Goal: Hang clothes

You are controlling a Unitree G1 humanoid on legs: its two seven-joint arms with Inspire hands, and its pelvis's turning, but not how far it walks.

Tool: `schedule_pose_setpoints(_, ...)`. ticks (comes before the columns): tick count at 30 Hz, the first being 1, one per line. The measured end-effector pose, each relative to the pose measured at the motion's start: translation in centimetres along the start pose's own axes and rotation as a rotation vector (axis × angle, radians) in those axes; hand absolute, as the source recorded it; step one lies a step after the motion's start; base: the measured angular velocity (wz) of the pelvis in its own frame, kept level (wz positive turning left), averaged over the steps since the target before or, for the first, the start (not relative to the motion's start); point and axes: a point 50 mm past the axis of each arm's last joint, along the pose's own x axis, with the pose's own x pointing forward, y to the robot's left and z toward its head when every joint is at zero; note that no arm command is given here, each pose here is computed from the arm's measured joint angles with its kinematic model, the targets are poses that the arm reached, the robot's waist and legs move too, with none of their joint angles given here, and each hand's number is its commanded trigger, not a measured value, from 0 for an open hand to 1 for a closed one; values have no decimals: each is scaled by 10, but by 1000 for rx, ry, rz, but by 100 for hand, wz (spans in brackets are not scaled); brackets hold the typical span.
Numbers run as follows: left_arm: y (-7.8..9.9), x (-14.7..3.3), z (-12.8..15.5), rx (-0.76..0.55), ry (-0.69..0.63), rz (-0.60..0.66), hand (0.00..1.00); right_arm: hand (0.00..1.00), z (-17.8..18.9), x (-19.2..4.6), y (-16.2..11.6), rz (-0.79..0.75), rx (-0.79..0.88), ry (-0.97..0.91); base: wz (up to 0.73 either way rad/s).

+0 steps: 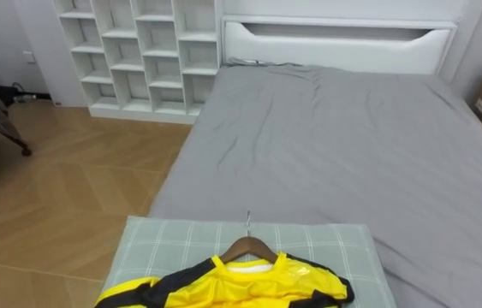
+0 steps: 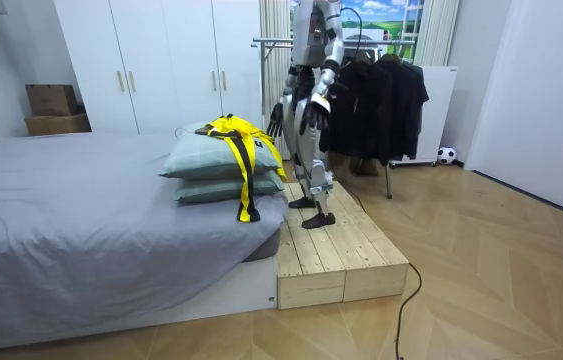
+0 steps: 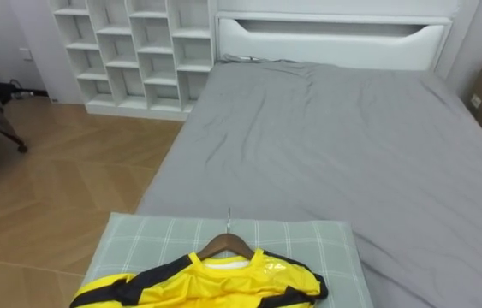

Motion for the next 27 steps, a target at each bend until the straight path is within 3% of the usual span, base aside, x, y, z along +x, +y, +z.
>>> schedule_pose_setpoints(10,1,5,41,9,-237,34,0,0,5,0,-2,-1,-12,-21,0)
schedule_pose_setpoints(17,1,4,56,12,-323,39,0,0,3,0,-4,-3,-14,-17,0)
schedule_pose_setpoints(27,-3,2,68,136,-472,30,0,0,3,-1,-6,-4,-14,-23,0)
